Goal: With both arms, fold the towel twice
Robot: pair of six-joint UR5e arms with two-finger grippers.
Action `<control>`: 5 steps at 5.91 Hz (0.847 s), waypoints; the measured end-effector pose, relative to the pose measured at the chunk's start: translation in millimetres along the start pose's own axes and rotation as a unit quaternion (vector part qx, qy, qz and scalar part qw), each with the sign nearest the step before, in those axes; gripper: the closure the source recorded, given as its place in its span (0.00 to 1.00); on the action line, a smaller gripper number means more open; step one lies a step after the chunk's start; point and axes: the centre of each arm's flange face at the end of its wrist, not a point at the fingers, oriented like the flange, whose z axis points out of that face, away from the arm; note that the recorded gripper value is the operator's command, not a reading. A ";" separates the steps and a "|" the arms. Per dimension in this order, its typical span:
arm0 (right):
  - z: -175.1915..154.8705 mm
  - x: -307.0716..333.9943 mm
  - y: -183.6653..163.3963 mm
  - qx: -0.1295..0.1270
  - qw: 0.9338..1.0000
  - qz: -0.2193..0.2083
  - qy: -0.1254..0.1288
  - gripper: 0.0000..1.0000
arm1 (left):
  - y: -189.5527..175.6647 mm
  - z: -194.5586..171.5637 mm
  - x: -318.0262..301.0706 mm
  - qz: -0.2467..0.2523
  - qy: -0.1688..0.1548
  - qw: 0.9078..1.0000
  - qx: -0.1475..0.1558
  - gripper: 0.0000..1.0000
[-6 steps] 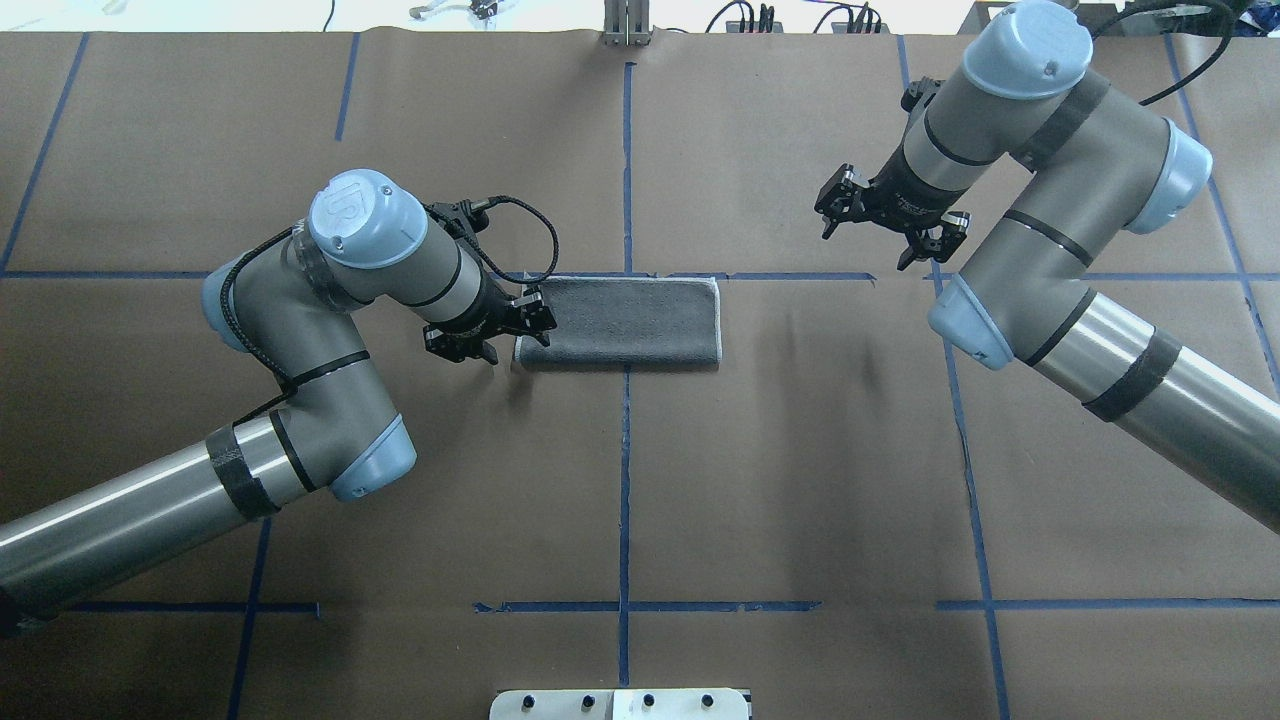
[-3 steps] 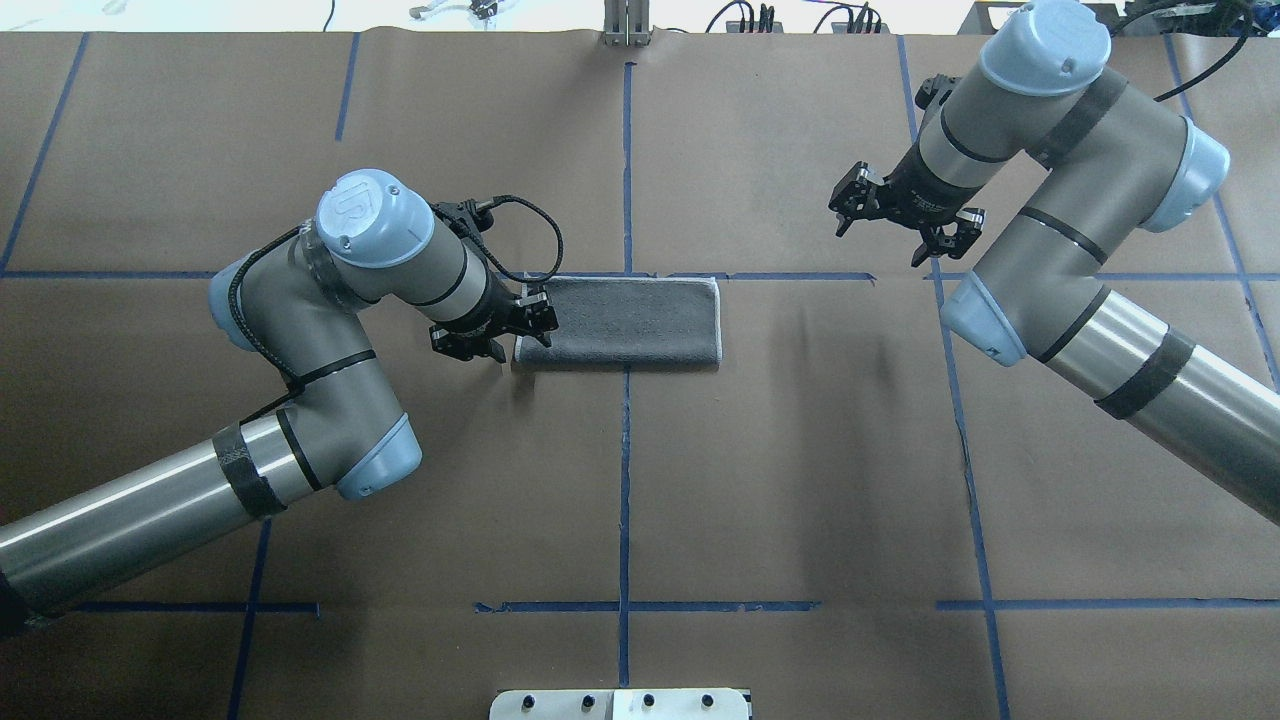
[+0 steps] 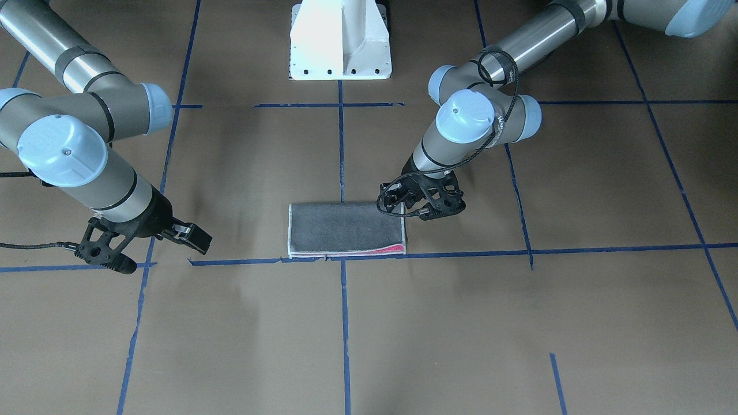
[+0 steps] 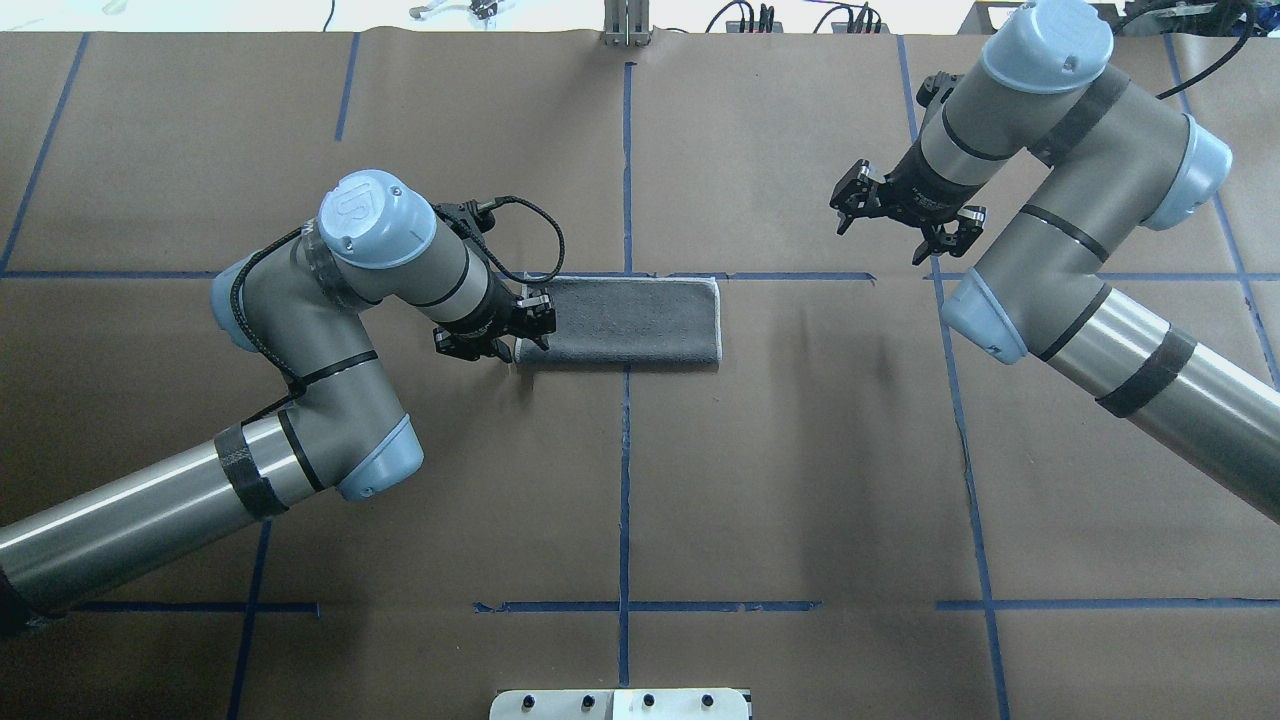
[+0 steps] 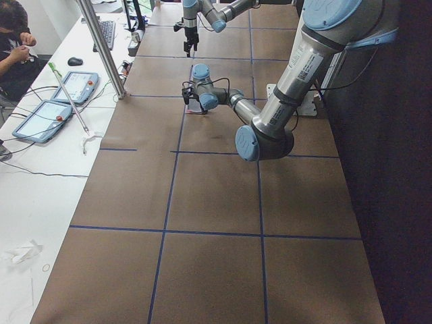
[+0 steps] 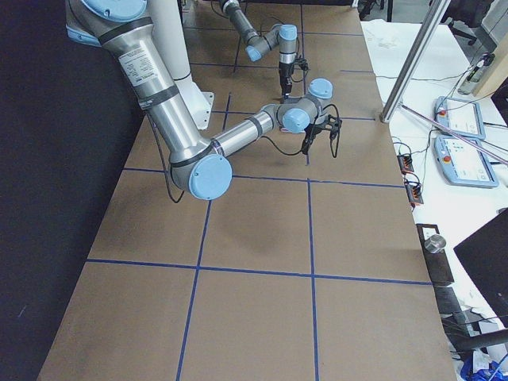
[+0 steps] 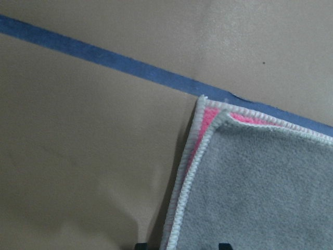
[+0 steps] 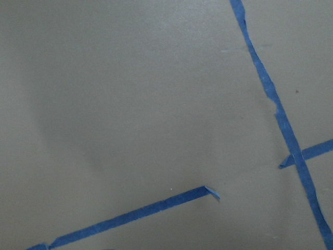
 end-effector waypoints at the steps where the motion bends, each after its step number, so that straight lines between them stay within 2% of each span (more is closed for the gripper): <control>1: -0.6 0.3 -0.7 0.000 1.000 0.001 0.000 0.00 | 1.9 1.3 0.3 0.000 0.000 1.000 -0.001 0.49; 2: -1.3 0.5 -1.4 0.001 1.000 0.001 0.000 0.00 | 4.6 3.2 0.5 0.001 -0.001 1.000 -0.003 0.50; 5: -3.7 0.4 -3.0 0.002 1.000 0.001 -0.002 0.00 | 7.5 8.0 0.8 0.001 -0.005 1.000 -0.001 0.74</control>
